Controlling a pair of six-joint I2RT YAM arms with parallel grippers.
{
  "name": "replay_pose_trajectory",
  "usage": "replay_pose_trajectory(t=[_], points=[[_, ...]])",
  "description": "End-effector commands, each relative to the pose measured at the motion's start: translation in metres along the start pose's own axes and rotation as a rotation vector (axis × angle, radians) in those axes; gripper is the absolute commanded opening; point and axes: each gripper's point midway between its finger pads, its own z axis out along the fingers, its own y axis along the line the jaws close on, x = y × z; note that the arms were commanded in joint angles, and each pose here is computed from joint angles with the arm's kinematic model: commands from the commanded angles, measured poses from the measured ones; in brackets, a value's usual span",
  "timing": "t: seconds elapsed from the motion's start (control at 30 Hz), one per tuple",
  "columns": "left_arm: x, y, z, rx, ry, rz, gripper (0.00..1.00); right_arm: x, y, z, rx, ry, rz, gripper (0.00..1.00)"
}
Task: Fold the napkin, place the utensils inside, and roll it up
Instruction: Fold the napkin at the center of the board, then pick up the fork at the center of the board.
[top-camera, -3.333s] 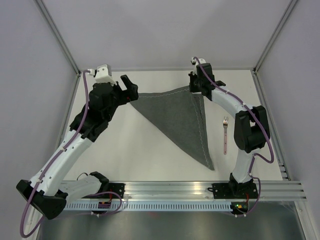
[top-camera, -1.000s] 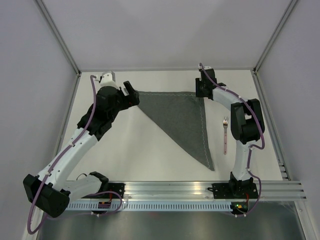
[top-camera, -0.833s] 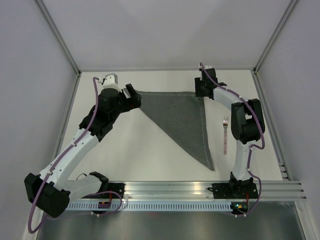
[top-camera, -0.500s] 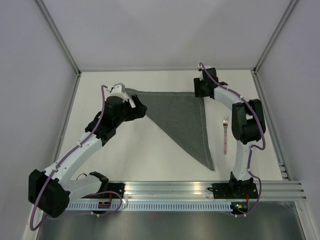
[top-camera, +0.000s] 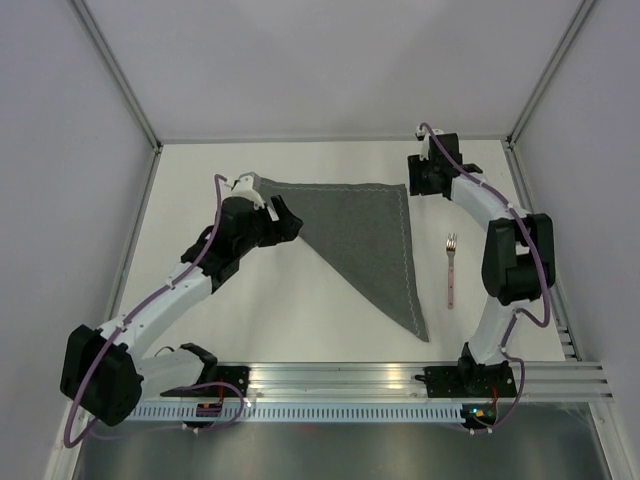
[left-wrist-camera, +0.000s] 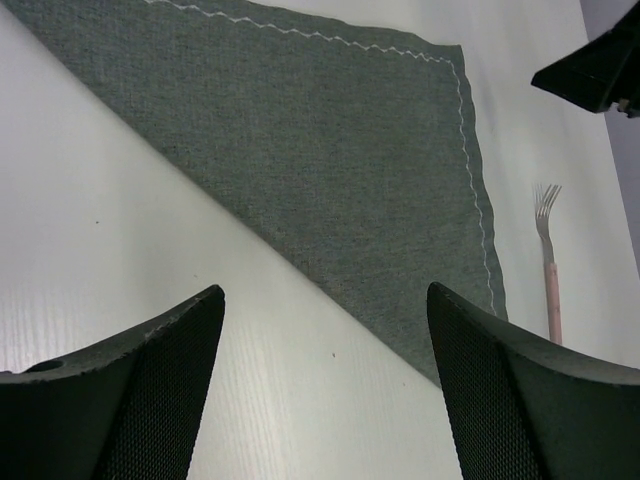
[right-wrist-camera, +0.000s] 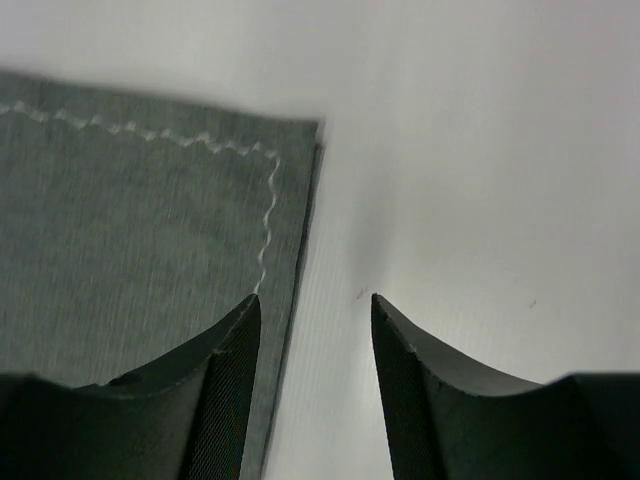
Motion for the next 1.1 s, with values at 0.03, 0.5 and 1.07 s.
replay_pose_trajectory(t=[0.03, 0.5, 1.07], points=[[0.011, -0.008, 0.012, 0.042, 0.015, -0.043, 0.86, 0.033, 0.022, -0.061, -0.147, 0.059, -0.106, 0.52], [0.039, -0.049, 0.051, 0.153, 0.109, -0.082, 0.72, 0.15, 0.027, -0.156, -0.362, 0.258, -0.457, 0.36], [0.074, -0.083, 0.07, 0.285, 0.158, -0.139, 0.74, 0.198, -0.059, -0.124, -0.159, 0.485, -0.131, 0.51]])
